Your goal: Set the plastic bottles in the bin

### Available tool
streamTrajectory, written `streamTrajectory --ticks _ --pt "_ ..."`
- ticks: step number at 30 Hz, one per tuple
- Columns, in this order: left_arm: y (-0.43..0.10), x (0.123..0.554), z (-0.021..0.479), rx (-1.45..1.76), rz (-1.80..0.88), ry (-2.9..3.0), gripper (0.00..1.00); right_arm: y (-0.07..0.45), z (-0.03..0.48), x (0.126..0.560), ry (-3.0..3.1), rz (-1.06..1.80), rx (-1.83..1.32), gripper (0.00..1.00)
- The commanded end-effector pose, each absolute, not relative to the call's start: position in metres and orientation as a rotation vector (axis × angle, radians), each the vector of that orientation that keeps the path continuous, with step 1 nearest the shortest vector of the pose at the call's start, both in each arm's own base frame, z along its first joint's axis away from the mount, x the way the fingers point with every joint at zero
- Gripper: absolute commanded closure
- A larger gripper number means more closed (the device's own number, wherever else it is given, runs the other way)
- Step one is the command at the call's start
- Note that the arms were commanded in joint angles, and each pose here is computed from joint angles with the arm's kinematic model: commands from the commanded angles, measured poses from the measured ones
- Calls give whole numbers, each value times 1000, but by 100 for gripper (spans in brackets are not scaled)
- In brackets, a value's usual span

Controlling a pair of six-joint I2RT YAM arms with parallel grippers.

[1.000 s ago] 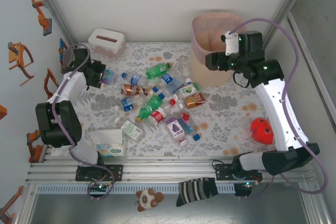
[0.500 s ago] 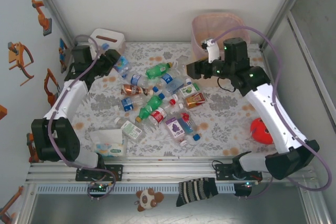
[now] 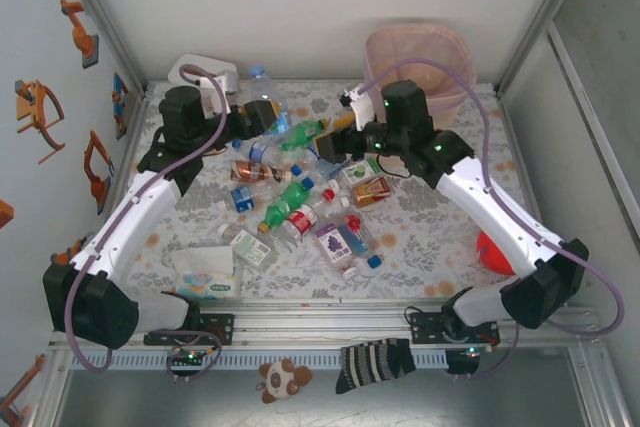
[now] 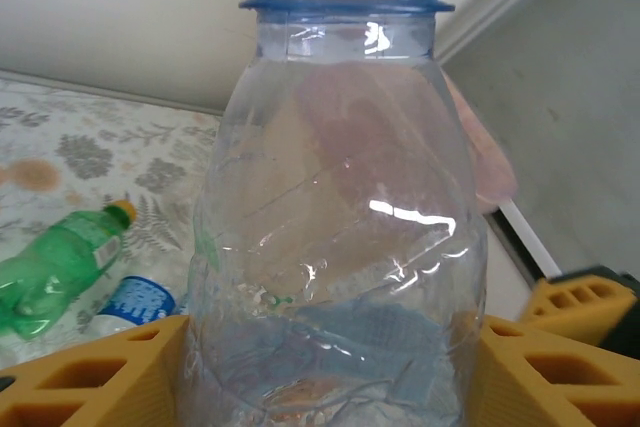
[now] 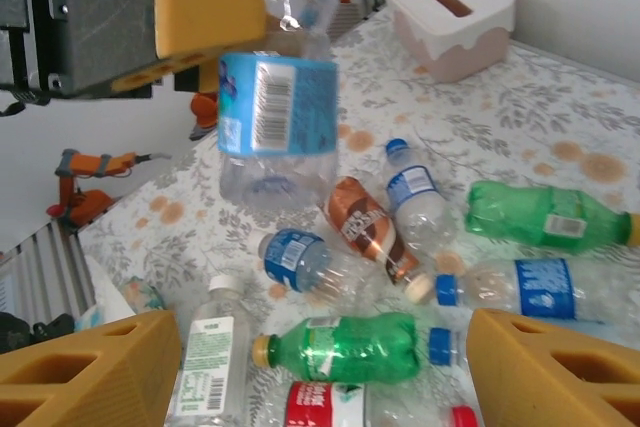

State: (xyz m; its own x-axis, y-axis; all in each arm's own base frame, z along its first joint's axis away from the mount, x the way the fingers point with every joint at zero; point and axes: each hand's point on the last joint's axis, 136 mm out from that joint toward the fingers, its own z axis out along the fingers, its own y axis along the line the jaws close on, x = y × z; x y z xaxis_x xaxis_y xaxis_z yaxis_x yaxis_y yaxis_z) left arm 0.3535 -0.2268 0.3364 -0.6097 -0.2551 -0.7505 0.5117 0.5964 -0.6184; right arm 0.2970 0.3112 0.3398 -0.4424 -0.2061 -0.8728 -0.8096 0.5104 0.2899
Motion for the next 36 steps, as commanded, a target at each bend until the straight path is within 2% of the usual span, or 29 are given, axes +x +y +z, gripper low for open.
streamTrajectory --ticks 1,5,21,34,36 --pt "-238 343 351 310 -1071 1888 36 332 363 288 1810 1007 -884 24" --pt "-253 337 354 353 -1085 1877 38 347 360 283 1804 1021 -928 23" --pt "-278 325 365 421 -1123 1841 37 356 337 314 1857 975 -790 24" --pt "-279 321 373 430 -1127 1817 37 357 334 319 1850 949 -784 40" --pt "-278 322 373 426 -1123 1818 35 355 336 319 1845 942 -778 42"
